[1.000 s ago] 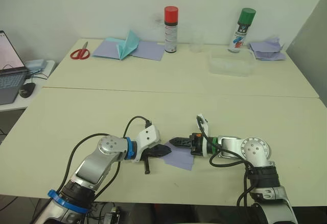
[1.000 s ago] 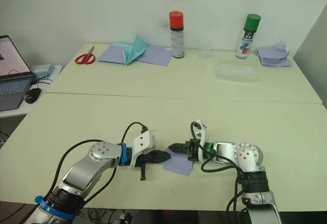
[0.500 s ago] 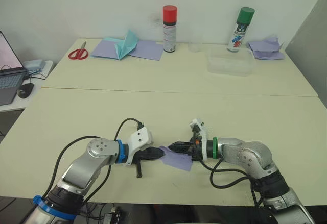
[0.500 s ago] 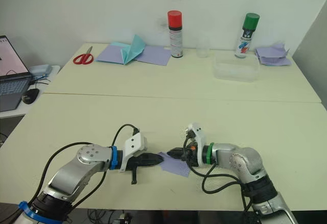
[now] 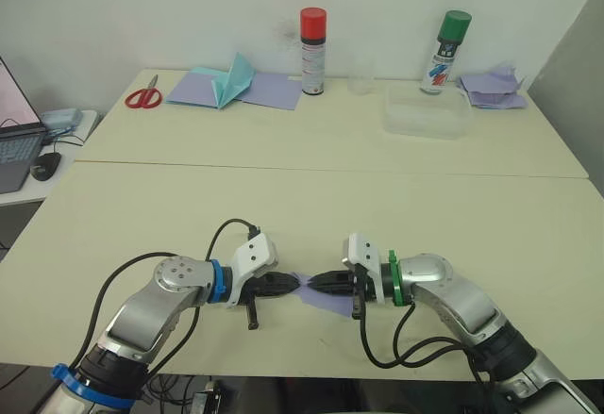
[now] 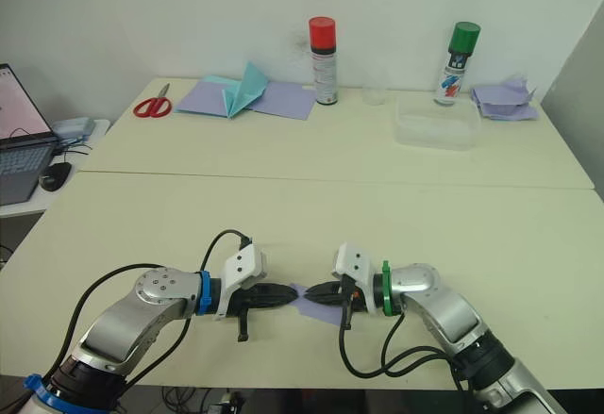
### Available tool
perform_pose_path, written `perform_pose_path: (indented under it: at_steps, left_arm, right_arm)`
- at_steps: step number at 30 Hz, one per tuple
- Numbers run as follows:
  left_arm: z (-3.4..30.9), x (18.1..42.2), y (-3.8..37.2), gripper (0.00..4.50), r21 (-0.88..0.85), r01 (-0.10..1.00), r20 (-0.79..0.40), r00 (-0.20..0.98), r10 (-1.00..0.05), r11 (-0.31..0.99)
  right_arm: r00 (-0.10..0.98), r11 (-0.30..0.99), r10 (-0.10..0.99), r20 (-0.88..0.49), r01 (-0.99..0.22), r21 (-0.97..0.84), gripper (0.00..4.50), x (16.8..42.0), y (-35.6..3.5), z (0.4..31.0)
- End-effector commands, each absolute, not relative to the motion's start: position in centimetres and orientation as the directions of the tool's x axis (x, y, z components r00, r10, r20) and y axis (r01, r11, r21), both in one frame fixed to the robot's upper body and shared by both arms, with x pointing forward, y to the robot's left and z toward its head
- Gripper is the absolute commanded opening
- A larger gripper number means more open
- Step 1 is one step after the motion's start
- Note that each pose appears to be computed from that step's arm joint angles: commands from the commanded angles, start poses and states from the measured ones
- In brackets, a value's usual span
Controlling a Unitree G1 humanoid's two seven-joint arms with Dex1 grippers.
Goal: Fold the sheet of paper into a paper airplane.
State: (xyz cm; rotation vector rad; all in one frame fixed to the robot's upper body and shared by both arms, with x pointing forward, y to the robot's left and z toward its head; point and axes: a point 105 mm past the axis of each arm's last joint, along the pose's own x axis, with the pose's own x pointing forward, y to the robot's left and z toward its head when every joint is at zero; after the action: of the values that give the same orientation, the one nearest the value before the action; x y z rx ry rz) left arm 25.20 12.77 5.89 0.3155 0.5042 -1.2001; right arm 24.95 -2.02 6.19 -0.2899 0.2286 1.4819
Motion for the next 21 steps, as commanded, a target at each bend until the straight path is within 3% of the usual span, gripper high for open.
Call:
perform_pose_path:
  at_steps: [1, 8, 12, 21]
  left_arm:
    - [2.9, 23.9, 15.0, 0.0, -0.122, 0.906, -0.642, 0.24, -0.728, 0.406]
    - [6.0, 24.5, 14.8, 0.0, -0.137, 0.903, -0.572, 0.263, -0.777, 0.407]
    - [9.5, 26.5, 13.3, 0.0, -0.121, 0.913, -0.472, 0.293, -0.832, 0.39]
    - [7.5, 27.1, 11.2, 0.0, -0.103, 0.94, -0.52, 0.229, -0.823, 0.327]
  right_arm:
    - [0.043, 0.006, 0.924, -0.381, -0.995, -0.099, 0.01, 24.5, -2.1, 5.0]
    - [0.08, 0.046, 0.907, -0.414, -0.995, -0.091, 0.01, 25.3, -2.1, 4.0]
    - [0.077, 0.038, 0.903, -0.423, -0.994, -0.099, 0.01, 25.6, -2.3, 4.0]
    - [0.07, 0.032, 0.901, -0.428, -0.995, -0.096, 0.01, 25.4, -2.6, 4.1]
